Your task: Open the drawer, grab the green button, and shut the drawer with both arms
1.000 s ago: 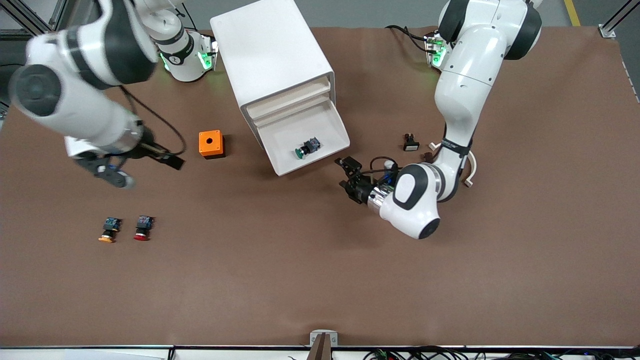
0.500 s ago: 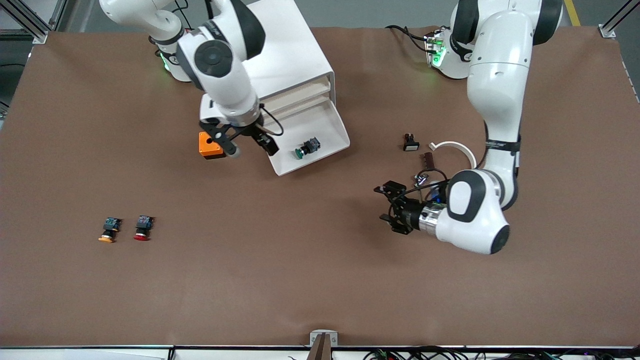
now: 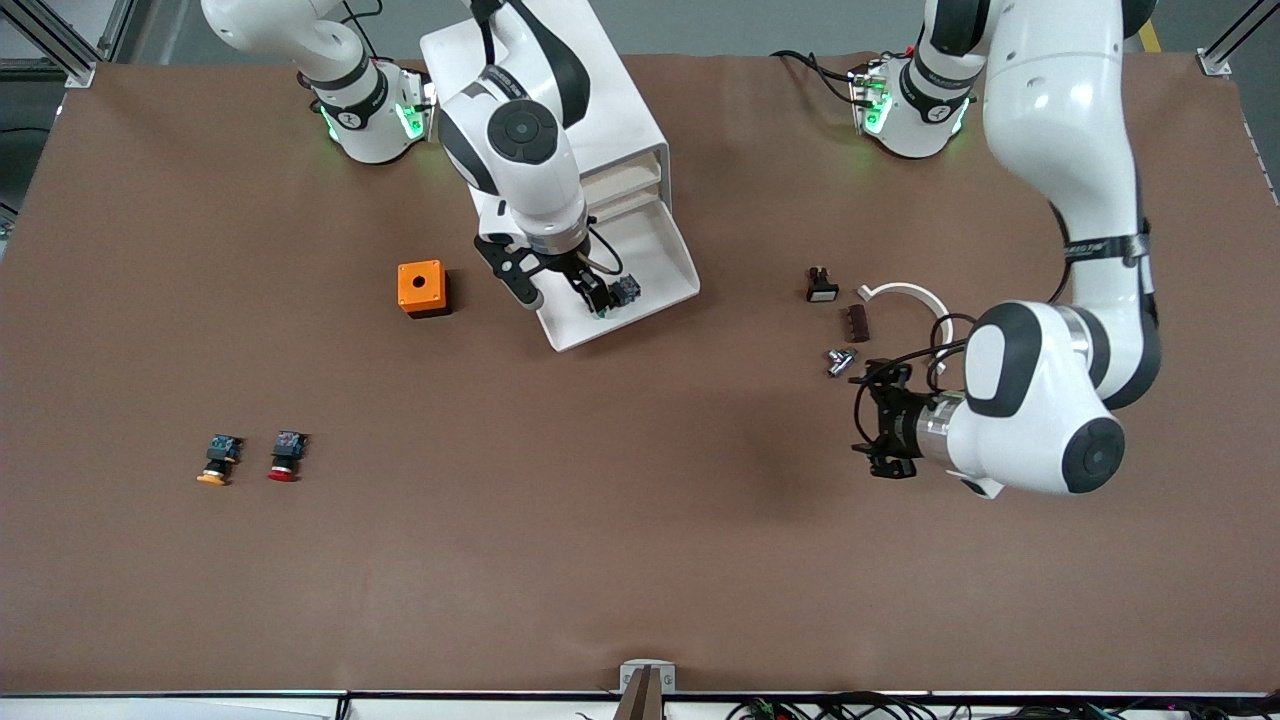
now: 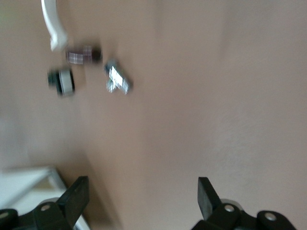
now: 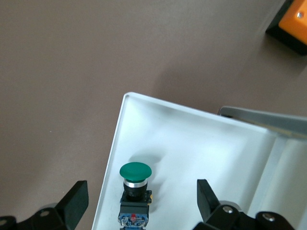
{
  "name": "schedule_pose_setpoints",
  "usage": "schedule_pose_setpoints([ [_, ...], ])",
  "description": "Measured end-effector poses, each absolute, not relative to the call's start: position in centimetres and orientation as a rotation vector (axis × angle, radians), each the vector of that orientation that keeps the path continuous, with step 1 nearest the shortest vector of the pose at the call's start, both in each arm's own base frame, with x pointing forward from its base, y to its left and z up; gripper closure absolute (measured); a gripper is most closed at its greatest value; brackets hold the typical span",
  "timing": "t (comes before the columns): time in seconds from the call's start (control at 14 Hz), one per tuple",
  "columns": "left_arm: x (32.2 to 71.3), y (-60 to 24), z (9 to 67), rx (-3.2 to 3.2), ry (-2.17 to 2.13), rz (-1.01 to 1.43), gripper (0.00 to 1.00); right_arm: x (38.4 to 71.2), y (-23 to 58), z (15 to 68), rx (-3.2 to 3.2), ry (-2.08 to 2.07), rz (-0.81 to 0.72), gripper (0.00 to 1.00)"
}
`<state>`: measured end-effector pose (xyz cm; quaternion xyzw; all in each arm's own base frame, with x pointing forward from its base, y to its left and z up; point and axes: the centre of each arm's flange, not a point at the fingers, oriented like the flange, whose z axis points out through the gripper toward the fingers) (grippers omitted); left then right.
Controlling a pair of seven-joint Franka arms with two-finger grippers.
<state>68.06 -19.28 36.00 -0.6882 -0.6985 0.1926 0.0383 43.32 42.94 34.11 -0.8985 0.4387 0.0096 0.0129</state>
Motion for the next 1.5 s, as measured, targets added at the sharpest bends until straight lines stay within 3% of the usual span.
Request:
schedule_pose_setpoints([
  [0.64,67.0,-15.9,46.8,-2.639,-1.671,0.338,0.0,41.9,47.9,28.3,-2.808,1.464,0.022,0.0],
  [1.0,66.5,-15.4,46.1,-2.867,-1.22,0.362,0.0,41.9,48.9,27.9,-2.79,1.495,0.017,0.02],
  [1.21,66.2,-16.4,45.2,-2.931,-1.059,0.387,0.0,41.5,49.5,27.9,-2.792,1.486,0.016,0.12],
  [1.5,65.5,-19.1,44.0,-2.958,-0.924,0.414,0.0,41.3,49.7,27.7,-2.798,1.481,0.016,0.17],
])
